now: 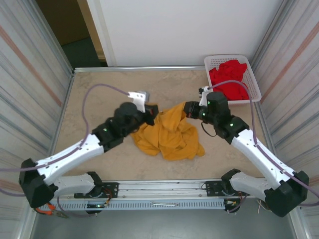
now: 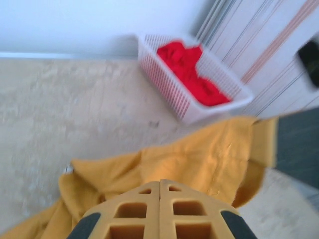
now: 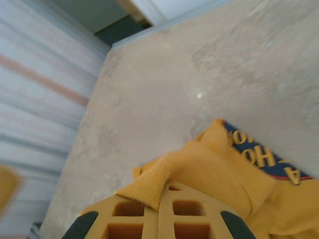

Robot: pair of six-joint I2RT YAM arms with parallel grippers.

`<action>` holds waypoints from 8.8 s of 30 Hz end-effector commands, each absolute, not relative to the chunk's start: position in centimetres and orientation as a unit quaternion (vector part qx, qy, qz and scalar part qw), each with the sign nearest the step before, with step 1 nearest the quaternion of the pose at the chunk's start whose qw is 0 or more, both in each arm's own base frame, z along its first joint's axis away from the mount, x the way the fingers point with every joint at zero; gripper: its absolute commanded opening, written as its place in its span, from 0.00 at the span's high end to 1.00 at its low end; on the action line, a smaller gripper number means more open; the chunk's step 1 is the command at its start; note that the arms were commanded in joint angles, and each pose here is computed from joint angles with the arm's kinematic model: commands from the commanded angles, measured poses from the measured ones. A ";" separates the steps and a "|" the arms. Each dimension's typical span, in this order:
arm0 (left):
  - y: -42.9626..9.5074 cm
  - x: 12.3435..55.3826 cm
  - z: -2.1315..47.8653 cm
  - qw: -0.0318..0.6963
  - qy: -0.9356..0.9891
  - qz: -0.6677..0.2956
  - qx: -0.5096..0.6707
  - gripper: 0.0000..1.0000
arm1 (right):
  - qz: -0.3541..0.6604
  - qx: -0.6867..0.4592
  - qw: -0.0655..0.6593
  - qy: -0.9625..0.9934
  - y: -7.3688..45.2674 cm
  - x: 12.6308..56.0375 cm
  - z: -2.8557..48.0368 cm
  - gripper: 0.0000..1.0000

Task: Fold the inside-out t-shirt

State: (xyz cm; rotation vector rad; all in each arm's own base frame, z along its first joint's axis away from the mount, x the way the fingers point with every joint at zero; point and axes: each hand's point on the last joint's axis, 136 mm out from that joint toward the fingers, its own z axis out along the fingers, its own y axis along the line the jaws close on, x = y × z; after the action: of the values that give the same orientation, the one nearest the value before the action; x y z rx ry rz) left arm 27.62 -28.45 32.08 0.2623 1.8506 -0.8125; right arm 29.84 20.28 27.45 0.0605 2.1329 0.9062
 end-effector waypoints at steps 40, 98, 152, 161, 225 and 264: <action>-29.1 24.0 24.0 0.507 0.813 -0.254 0.130 1.00 | 0.358 -0.044 0.409 0.838 25.3 26.3 30.7 1.00; -29.5 24.4 34.9 0.412 0.712 -0.543 0.166 1.00 | 0.371 -0.202 0.389 0.819 29.4 21.7 28.8 1.00; -12.8 24.0 6.6 0.220 0.954 -0.171 -0.108 0.08 | 0.203 -0.062 0.278 0.937 27.3 19.6 11.8 0.33; -15.0 28.0 4.5 0.212 0.957 -0.173 -0.101 0.22 | 0.199 -0.067 0.279 0.937 28.3 21.2 12.4 0.82; -19.4 19.7 14.6 0.252 0.874 -0.347 -0.229 0.23 | 0.226 0.133 0.352 0.899 14.3 31.5 22.1 0.37; -18.2 27.1 20.4 0.321 0.856 -0.350 -0.203 1.00 | 0.013 0.306 0.199 0.931 9.2 25.5 2.5 0.37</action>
State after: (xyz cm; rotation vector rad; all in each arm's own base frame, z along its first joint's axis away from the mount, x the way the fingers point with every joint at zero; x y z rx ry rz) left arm 26.01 -19.77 18.22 -0.7395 2.2217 -0.9234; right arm 26.47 10.75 2.99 0.7504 2.6181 0.1131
